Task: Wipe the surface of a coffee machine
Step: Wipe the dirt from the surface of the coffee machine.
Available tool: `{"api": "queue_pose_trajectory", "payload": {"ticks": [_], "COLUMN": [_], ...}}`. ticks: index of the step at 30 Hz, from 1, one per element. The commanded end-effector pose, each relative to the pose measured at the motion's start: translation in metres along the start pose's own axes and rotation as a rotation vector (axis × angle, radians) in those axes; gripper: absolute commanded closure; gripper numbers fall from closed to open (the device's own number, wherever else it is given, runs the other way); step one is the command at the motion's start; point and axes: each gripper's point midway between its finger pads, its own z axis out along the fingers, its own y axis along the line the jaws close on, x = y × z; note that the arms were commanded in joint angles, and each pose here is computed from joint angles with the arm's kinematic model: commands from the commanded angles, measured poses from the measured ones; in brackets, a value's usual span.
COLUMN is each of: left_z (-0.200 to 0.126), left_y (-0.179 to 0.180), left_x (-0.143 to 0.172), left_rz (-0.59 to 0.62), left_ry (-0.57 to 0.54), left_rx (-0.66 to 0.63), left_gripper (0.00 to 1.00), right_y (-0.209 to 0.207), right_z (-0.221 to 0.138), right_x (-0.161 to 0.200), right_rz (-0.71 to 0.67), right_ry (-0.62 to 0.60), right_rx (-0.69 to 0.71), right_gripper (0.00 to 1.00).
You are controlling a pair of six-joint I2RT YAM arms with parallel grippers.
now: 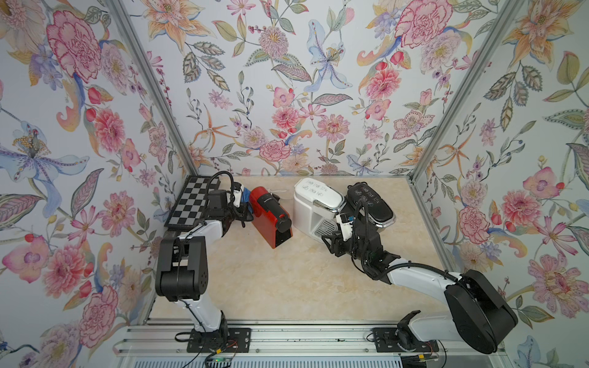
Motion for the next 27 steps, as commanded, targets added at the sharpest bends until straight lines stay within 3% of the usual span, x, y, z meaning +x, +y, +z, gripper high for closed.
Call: {"api": "queue_pose_trajectory", "payload": {"ticks": [1,15,27], "left_z": [0.013,0.029,-0.018], "left_y": [-0.026,-0.021,-0.031], "left_x": [0.022,0.081,-0.032], "left_rz": [-0.043,-0.129,-0.101], "left_ry": [0.059,0.237,-0.038], "left_rx": [0.163,0.150,0.141], "left_gripper": [1.00,1.00,1.00], "right_y": [0.000,-0.003,-0.005], "right_z": [0.003,0.004,0.004], "right_x": [0.001,0.002,0.004], "right_rz": [-0.005,-0.004,0.001], "right_ry": [-0.008,-0.005,-0.005], "right_rx": [0.004,0.014,0.019], "right_gripper": [0.42,0.42,0.42]}}
